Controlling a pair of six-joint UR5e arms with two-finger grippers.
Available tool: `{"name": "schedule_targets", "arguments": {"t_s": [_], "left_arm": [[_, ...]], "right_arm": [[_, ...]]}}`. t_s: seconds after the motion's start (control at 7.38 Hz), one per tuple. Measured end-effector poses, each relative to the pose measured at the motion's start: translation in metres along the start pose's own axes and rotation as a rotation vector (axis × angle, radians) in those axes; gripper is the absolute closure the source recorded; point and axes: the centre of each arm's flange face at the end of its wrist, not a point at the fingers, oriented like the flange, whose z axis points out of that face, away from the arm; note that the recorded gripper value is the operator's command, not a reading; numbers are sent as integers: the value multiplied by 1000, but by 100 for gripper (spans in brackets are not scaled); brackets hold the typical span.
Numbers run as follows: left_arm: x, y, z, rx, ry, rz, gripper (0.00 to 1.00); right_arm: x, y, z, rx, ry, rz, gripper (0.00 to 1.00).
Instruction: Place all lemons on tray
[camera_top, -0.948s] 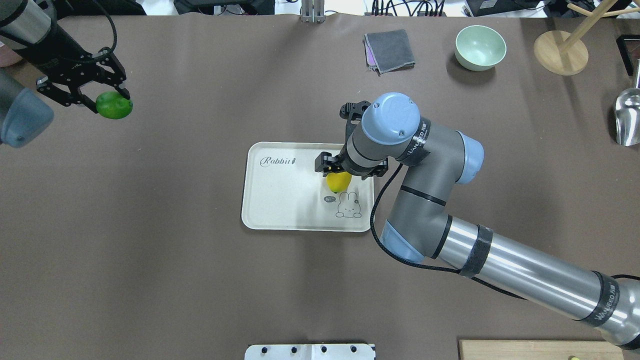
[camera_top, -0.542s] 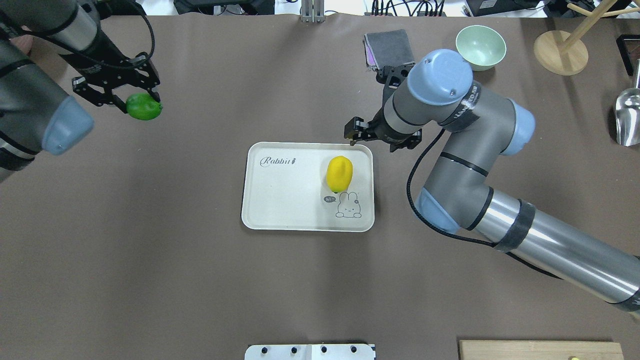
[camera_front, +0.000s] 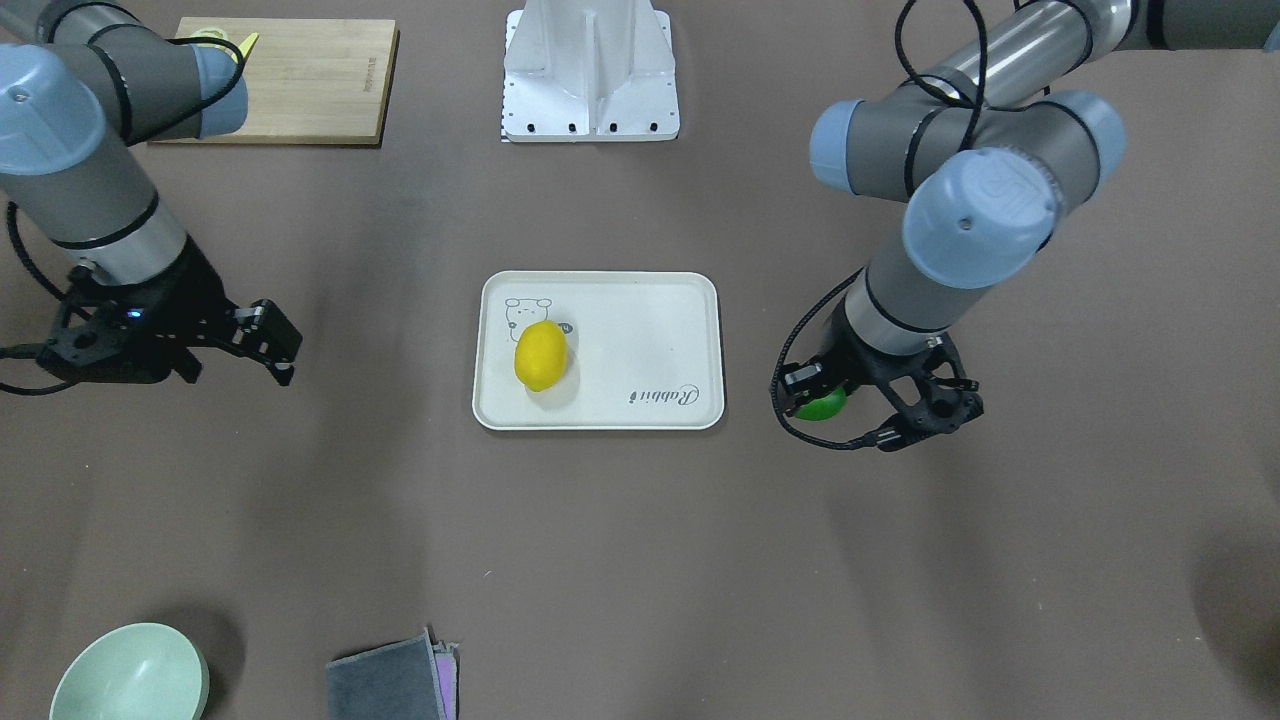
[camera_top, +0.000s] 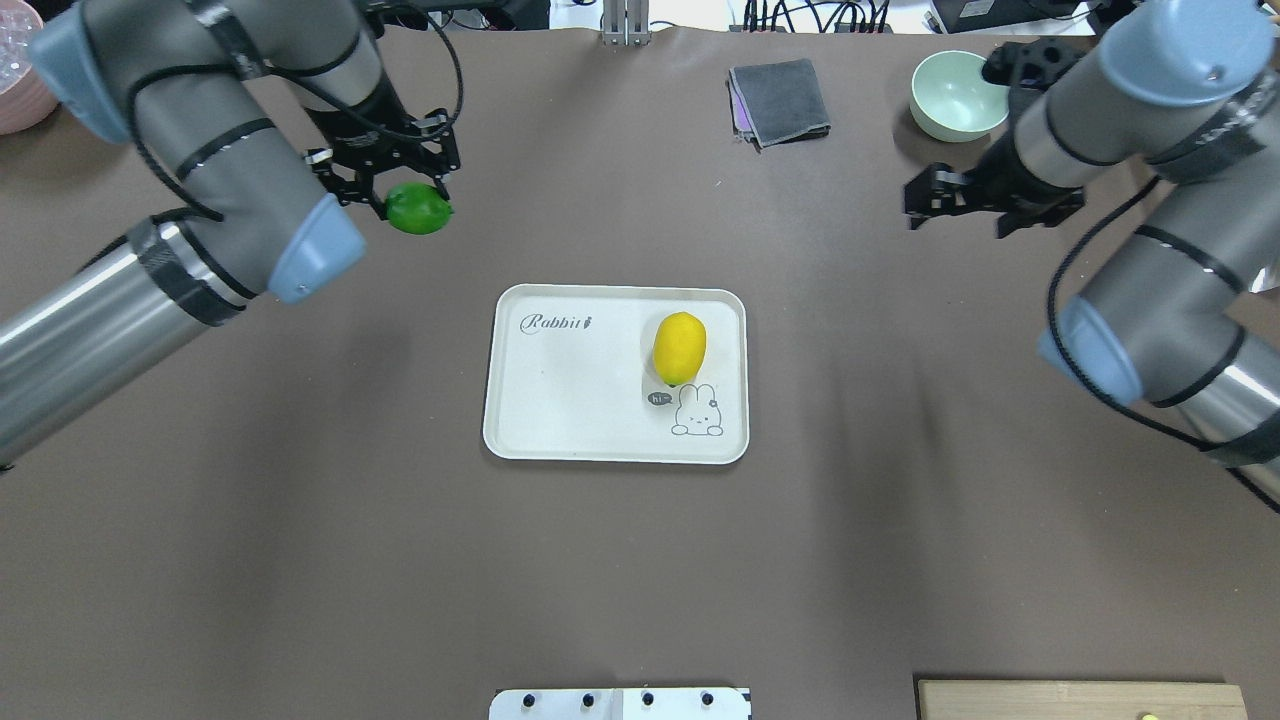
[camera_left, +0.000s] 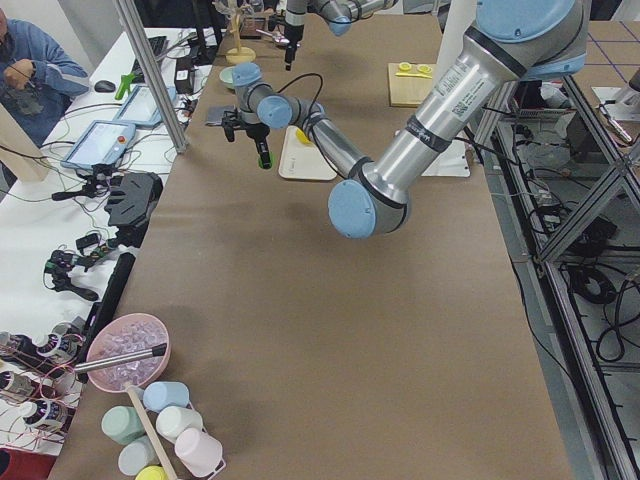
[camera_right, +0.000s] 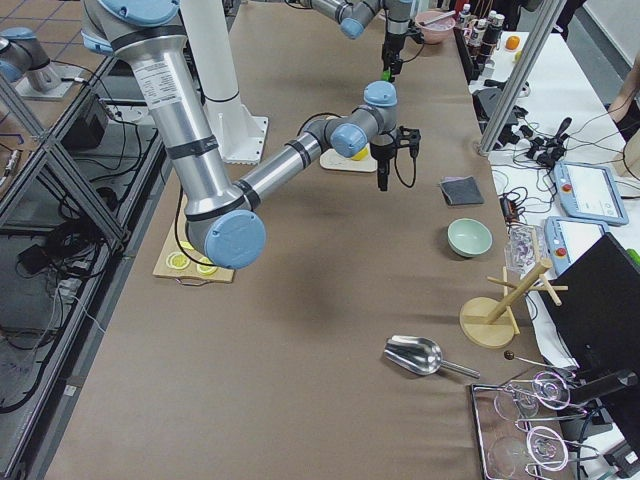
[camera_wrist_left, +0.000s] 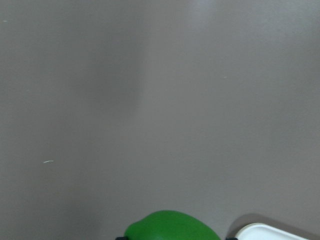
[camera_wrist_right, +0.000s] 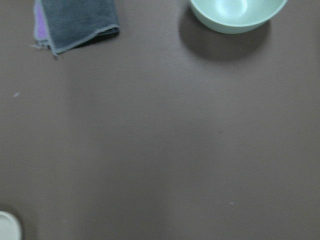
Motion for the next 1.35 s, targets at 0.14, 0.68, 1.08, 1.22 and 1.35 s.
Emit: {"name": "schedule_targets", "arguments": {"t_s": [0.14,0.68,1.08,1.22,1.35], "left_arm": [[23,17,9,-4,-2,-9,100],[74,93,83,17,-12,-27,100],[81,128,120,40,-31,-12,69],[82,134,126,45,-34,-5,2],[81,137,129,47,-33,2,2]], "right_arm": [[43,4,3,-23,54,-58,0],[199,26,-18,-78,44,-108,0],[296,22,-70,-60,28,-59,0],[325,25,-86,-55,34,-37,0],[352,29,-100,-51,42,-19,0]]}}
